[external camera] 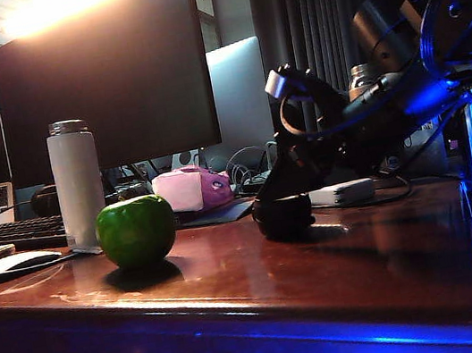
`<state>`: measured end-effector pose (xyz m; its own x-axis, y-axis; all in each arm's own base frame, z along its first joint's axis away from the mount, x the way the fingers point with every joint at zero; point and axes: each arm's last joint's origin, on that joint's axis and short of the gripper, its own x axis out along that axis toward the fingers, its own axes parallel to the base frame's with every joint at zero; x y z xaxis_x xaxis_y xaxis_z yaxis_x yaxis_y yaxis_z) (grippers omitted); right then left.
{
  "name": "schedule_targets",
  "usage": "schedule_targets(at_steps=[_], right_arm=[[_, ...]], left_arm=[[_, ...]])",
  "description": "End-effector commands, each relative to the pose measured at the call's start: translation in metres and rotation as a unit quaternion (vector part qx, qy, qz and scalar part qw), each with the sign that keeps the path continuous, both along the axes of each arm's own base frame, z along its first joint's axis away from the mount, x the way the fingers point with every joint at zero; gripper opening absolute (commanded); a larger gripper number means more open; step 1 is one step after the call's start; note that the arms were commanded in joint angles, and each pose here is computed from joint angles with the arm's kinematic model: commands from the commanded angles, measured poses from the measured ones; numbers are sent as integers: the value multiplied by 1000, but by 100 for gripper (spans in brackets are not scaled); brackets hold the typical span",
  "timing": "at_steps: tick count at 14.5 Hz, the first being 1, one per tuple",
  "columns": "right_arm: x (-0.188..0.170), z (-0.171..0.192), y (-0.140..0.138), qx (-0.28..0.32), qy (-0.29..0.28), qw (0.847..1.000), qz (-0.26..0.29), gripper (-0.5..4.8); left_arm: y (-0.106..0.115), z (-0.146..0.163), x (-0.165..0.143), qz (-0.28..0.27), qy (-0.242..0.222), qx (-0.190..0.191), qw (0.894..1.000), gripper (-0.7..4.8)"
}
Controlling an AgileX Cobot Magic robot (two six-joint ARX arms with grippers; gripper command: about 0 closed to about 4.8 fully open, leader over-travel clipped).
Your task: Stack the black thermos bottle cap from the table onto the green apple.
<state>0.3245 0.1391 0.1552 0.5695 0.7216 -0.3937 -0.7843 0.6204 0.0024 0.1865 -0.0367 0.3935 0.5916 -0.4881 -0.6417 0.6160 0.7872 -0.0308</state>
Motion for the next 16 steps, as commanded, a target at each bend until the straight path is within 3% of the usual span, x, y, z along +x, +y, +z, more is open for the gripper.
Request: schedule_targets(at_steps=[1, 9, 16], right_arm=[[1, 0, 2, -7, -9, 1000, 1, 479], [9, 1, 18, -41, -15, 999, 4, 479], [9, -1, 16, -65, -14, 998, -19, 479]], left_arm=[[0, 2, -1, -2, -6, -2, 1000, -3], [0, 2, -1, -2, -6, -2, 1000, -3], [0, 2, -1, -2, -6, -2, 1000, -3]])
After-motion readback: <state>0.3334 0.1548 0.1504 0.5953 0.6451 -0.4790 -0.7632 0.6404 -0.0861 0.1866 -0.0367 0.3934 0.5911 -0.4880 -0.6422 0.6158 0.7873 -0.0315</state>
